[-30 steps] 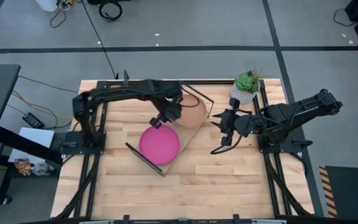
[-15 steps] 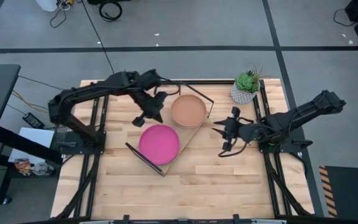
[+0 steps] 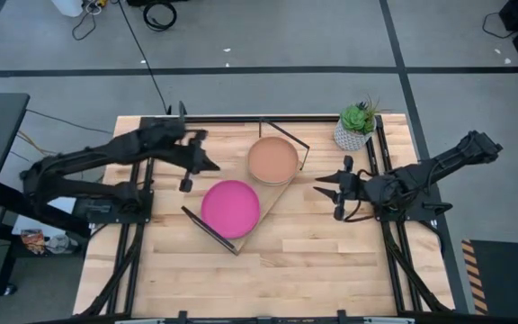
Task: Place and stack plates onto a shelf
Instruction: Return to Home Position
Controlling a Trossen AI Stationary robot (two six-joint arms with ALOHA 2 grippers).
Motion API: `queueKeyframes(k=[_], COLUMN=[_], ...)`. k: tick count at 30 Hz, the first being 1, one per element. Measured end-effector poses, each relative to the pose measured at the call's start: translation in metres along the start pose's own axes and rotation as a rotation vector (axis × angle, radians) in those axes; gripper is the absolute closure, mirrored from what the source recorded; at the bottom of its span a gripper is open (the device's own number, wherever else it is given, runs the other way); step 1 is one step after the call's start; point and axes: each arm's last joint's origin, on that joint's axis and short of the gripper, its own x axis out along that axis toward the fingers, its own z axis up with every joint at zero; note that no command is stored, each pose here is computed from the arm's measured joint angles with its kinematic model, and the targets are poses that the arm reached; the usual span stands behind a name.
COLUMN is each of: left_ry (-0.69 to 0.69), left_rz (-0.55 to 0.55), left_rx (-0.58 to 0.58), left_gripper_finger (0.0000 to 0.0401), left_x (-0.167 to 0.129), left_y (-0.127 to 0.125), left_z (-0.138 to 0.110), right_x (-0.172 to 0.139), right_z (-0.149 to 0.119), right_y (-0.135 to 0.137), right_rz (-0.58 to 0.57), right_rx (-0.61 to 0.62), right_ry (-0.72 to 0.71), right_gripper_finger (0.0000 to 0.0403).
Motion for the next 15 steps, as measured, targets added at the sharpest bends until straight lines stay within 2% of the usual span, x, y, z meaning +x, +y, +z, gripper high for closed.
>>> queueKeyframes(k=[7,15], left_ry=[-0.057,-0.167], left_rz=[0.221,0.319], left_rx=[-0.089,-0.229], left_gripper_finger=[0.0393,0.0391], left_x=[-0.027,-0.041], left_y=[-0.026,-0.055], left_z=[-0.024,-0.060], right_x=[-0.001,-0.017], right_z=[-0.031,-0.037], right_y=[-0.008,-0.020], right_rz=[-0.013,-0.013], right_rx=[0.065,0.105], right_ry=[-0.071,-0.157], right_gripper_finger=[0.0284,0.0284])
